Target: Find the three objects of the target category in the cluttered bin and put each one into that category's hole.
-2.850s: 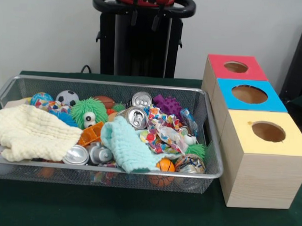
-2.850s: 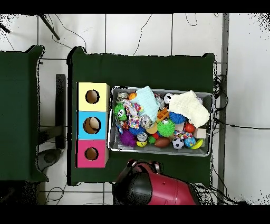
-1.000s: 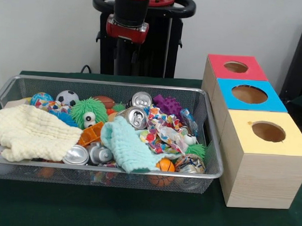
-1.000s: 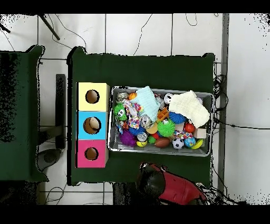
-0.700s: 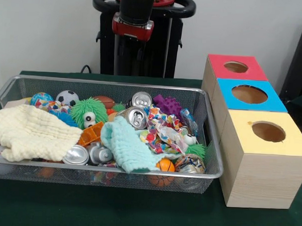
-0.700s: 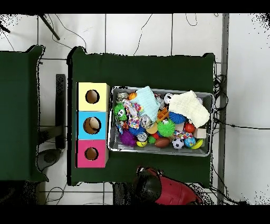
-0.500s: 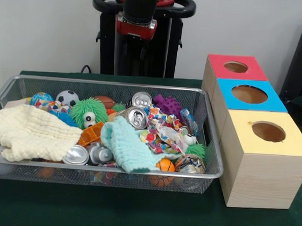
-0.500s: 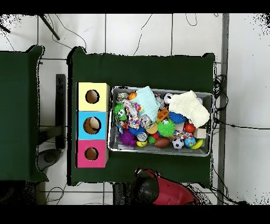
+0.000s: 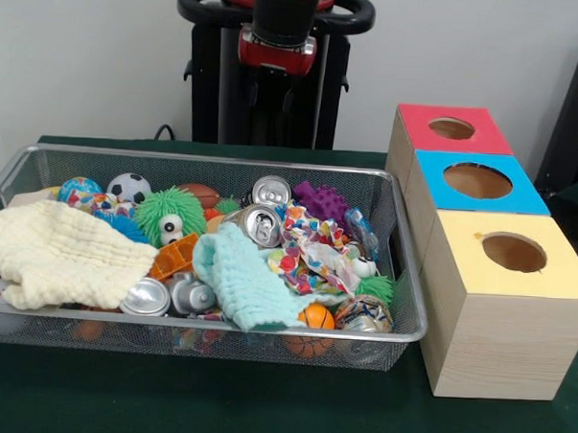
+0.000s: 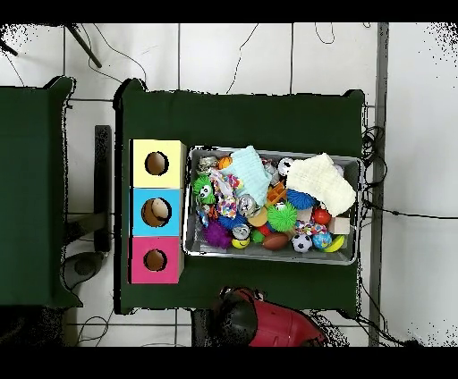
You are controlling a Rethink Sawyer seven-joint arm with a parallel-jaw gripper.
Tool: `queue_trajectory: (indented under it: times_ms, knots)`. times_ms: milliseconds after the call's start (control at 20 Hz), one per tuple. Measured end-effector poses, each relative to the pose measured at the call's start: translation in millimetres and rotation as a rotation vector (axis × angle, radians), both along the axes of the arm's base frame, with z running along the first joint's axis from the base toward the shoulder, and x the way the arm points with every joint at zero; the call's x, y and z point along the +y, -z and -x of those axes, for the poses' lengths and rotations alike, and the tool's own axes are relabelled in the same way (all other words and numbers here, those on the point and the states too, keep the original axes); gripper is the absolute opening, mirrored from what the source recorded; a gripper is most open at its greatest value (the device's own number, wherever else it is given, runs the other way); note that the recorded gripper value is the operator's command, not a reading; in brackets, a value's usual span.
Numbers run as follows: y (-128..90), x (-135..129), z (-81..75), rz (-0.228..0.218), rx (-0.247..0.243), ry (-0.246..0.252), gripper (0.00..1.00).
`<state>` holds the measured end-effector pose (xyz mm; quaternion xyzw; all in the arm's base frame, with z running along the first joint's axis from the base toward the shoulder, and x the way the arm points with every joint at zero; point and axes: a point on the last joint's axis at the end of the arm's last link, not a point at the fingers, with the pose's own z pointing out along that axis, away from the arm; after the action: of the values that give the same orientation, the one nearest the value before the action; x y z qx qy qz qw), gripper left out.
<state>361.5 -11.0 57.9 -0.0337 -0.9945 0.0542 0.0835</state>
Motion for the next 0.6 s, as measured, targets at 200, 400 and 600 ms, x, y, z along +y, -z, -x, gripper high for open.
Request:
queue_trajectory:
  times_ms: [200, 400, 600]
  knots:
    - [0.6, 3.7, 0.3, -0.001, 0.002, -0.007, 1.00]
    - [3.2, 4.5, 1.8, -0.004, 0.011, 0.000, 1.00]
    - [6.3, 5.5, 3.9, -0.008, 0.021, 0.005, 1.00]
